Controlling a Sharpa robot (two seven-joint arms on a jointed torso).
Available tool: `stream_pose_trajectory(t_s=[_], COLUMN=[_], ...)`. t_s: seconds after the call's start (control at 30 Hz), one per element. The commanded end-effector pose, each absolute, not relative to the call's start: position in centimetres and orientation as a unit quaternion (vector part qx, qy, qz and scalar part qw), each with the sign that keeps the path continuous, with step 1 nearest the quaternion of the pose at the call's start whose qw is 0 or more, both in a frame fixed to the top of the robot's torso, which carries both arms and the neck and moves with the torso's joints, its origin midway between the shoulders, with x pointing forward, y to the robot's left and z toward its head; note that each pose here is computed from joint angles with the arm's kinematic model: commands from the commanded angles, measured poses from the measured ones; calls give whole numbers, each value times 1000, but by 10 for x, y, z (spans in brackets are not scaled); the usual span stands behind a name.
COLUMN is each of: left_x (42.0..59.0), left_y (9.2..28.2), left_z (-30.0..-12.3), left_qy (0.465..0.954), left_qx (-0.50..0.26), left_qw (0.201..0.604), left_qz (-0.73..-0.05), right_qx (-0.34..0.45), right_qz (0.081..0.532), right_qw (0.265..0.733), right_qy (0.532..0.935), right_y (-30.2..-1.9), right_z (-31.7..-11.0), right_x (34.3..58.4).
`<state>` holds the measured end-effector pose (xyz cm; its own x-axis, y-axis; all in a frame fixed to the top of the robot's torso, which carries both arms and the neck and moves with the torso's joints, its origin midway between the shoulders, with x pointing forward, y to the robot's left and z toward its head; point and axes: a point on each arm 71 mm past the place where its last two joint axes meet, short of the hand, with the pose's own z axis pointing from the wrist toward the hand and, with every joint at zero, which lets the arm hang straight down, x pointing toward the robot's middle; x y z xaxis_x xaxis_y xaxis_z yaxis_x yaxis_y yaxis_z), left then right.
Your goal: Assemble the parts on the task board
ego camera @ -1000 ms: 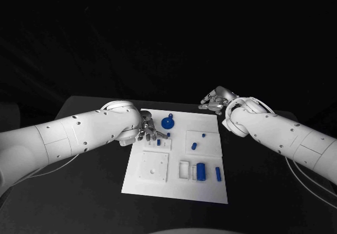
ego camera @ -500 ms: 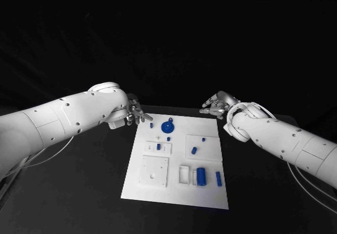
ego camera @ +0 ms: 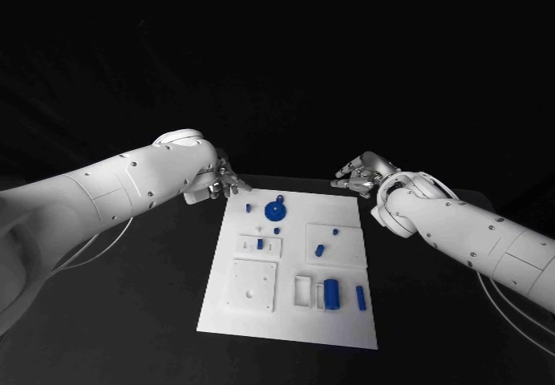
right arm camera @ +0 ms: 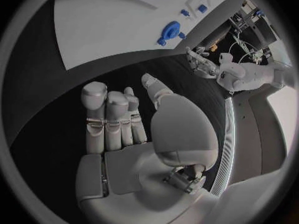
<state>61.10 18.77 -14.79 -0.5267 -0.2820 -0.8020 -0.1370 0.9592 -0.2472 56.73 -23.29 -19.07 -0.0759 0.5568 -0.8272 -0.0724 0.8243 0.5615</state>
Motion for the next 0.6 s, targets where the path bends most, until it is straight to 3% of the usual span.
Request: stream_pose_trajectory(t_s=[0.03, 0.6], left_x=[612, 613], left_y=[184, 180], left_z=[-152, -167], left_qy=[877, 889], left_qx=[-94, -83], left_qw=[464, 444], left_qz=[-79, -81], right_qx=[174, 178], right_qz=[247, 264], right_qw=[662, 669], right_qy=[686, 672], right_y=[-231, -226], right_z=[-186, -171], right_x=[567, 567])
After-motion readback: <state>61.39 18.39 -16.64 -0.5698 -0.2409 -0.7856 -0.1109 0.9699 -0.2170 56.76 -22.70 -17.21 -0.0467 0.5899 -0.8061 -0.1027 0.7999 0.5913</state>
